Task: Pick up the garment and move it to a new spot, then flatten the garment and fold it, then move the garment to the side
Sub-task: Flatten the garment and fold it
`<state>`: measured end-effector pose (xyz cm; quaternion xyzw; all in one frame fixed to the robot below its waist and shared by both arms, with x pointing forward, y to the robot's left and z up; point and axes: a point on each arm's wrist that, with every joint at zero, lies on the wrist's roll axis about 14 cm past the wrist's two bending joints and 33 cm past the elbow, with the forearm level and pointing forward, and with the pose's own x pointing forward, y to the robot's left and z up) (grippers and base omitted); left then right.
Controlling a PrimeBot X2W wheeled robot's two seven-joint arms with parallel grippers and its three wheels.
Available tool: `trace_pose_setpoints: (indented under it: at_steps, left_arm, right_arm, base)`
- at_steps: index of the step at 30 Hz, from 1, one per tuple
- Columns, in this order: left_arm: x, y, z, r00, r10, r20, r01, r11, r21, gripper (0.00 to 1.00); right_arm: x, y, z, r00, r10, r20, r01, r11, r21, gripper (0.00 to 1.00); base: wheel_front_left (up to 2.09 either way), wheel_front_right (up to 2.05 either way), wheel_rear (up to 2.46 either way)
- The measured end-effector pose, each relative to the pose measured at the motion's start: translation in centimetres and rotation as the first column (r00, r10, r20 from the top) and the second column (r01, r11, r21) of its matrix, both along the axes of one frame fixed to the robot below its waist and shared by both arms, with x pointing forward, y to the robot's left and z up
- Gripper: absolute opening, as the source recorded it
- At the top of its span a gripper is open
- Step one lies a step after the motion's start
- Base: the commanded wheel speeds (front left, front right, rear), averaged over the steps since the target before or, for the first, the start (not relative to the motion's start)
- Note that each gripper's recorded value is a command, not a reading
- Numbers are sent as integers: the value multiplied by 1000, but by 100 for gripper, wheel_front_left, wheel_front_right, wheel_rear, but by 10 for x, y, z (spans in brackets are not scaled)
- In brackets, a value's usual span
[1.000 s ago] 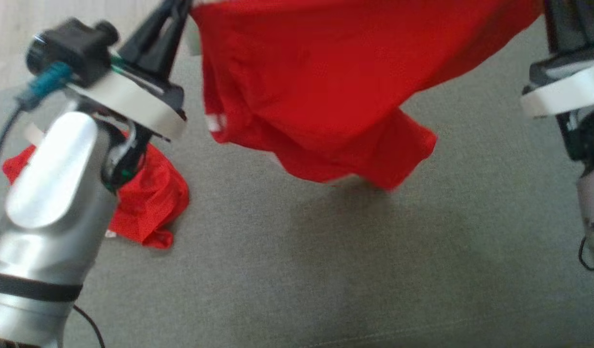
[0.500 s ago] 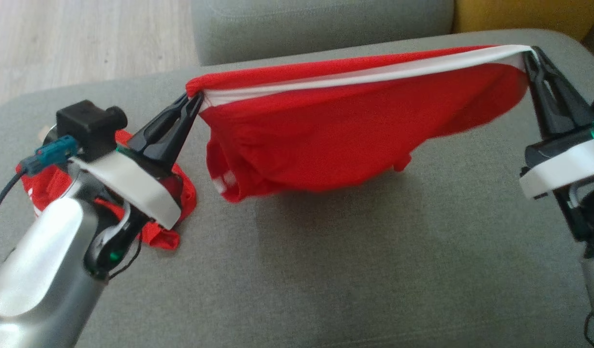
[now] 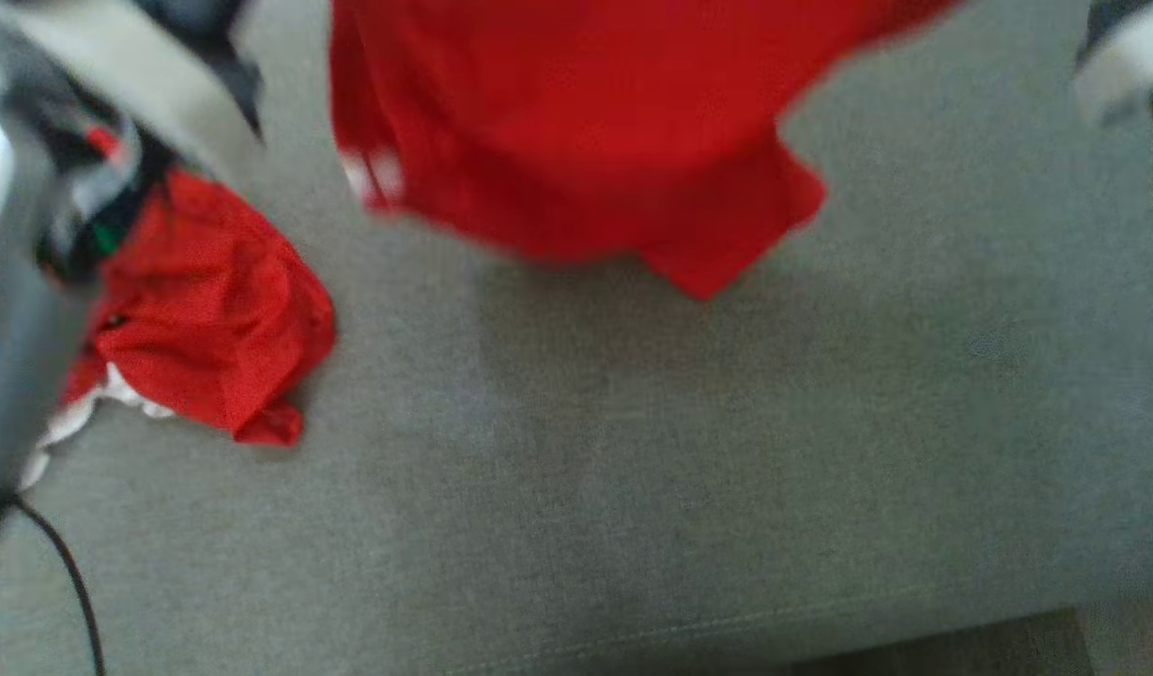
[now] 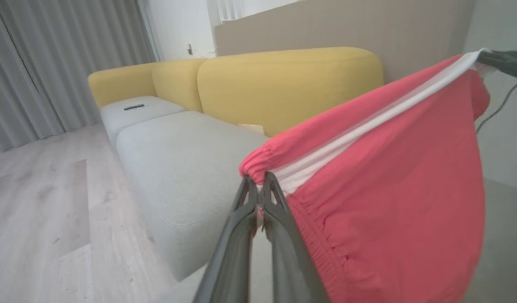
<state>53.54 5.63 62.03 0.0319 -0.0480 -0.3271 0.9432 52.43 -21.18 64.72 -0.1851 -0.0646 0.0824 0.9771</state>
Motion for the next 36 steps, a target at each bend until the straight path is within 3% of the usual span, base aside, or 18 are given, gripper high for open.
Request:
trace_pose_setpoints:
  at_steps: [3,6,9,11,14,18,24,36]
  left_arm:
    - [44,3,11,998,35,57,-36,999,9,0]
    - [82,3,31,988,69,137,-65,997,-31,0]
    - [107,-8,56,969,66,239,-41,993,-106,0]
    - [111,-10,55,964,71,255,-37,990,-136,0]
    - [110,-15,33,976,63,210,-32,989,-147,0]
    - [100,-20,-24,996,43,82,-32,992,-125,0]
    - [50,-24,-122,988,8,-155,-19,997,-69,0]
    - [-63,-20,-190,950,-98,-297,130,988,88,0]
  right_arm:
    - [41,4,6,1000,15,15,-14,999,-31,0]
    - [77,-1,33,994,7,113,1,998,-64,0]
    - [106,-10,70,963,-13,268,29,998,-56,0]
    - [113,-14,63,961,-28,276,36,999,-23,0]
    - [118,-12,19,982,-45,181,41,999,25,0]
    - [105,-12,-75,998,-54,-40,54,998,13,0]
    - [60,-2,-178,945,-31,-324,22,999,-32,0]
    - [-8,-9,-217,847,12,-531,-63,995,-78,0]
  base:
    - [0,0,0]
    - [0,0,0]
    - [0,0,0]
    - [0,0,0]
    - [0,0,0]
    - [0,0,0]
    - [0,0,0]
    - [0,0,0]
